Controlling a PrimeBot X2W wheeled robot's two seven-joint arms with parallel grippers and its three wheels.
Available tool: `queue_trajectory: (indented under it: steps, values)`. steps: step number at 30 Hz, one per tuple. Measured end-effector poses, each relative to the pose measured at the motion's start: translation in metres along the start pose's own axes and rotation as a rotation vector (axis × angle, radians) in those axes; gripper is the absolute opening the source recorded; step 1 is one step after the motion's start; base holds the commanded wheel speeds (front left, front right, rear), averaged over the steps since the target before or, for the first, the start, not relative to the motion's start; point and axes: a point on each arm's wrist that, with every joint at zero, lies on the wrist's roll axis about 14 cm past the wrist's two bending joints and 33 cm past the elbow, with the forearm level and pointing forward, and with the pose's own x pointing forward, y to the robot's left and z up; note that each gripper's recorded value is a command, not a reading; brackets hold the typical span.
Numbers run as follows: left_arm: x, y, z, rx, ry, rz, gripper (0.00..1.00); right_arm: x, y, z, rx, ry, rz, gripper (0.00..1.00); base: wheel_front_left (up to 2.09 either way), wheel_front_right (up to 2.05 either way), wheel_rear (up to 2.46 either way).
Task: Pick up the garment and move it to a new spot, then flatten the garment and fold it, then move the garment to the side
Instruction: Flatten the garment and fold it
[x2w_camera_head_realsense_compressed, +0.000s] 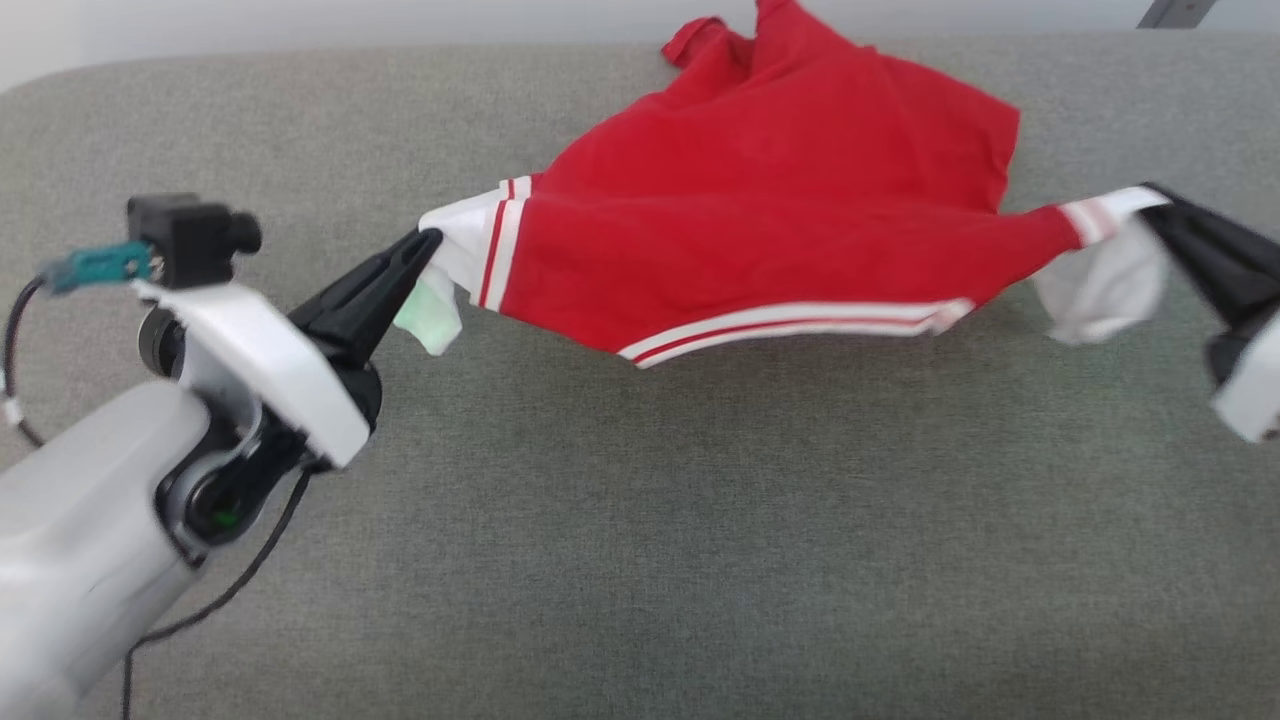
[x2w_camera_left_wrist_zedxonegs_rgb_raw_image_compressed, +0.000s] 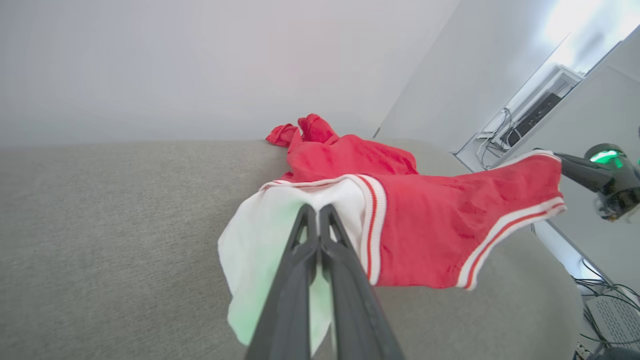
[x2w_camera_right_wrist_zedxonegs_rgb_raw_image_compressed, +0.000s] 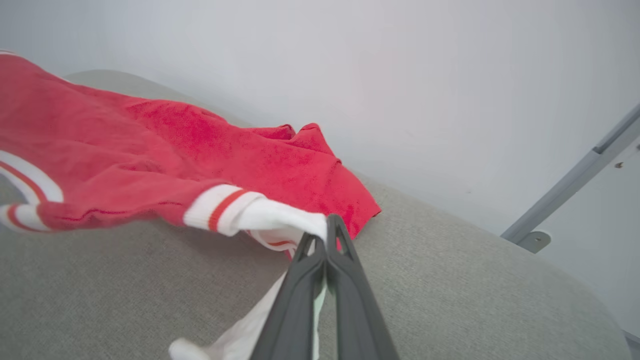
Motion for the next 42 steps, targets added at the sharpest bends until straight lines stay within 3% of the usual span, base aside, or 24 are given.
queue_trajectory:
  steps: [8,15,20,22,26,33,35,39,42]
  values:
    - [-0.022,-0.031,0.03,-0.035,-0.121,-0.102,0.0,-0.038,-0.03,0.029,0.053,-0.146,-0.103,0.0,0.0,0.0,0.0]
    - [0.022,-0.018,0.073,0.005,-0.228,-0.041,0.0,-0.001,-0.025,0.053,0.211,-0.233,-0.119,0.0,0.0,0.0,0.0]
    - [0.069,0.011,0.137,-0.02,-0.369,0.07,0.0,0.044,-0.061,0.104,0.309,-0.364,-0.21,0.0,0.0,0.0,0.0]
    - [0.092,0.023,0.177,-0.01,-0.449,0.13,0.0,0.066,-0.083,0.148,0.338,-0.476,-0.254,0.0,0.0,0.0,0.0]
    - [0.114,0.03,0.226,0.004,-0.566,0.178,0.0,0.081,-0.116,0.197,0.425,-0.633,-0.332,0.0,0.0,0.0,0.0]
    - [0.106,0.024,0.323,-0.001,-0.824,0.179,0.0,0.088,-0.137,0.262,0.379,-0.811,-0.397,0.0,0.0,0.0,0.0]
    - [0.108,0.023,0.323,-0.022,-0.84,0.165,0.0,0.089,-0.139,0.268,0.351,-0.82,-0.409,0.0,0.0,0.0,0.0]
    - [0.123,0.035,0.276,-0.029,-0.737,0.182,0.0,0.101,-0.127,0.26,0.319,-0.783,-0.388,0.0,0.0,0.0,0.0]
    - [0.123,0.056,0.243,-0.076,-0.679,0.223,0.0,0.118,-0.11,0.23,0.331,-0.706,-0.344,0.0,0.0,0.0,0.0]
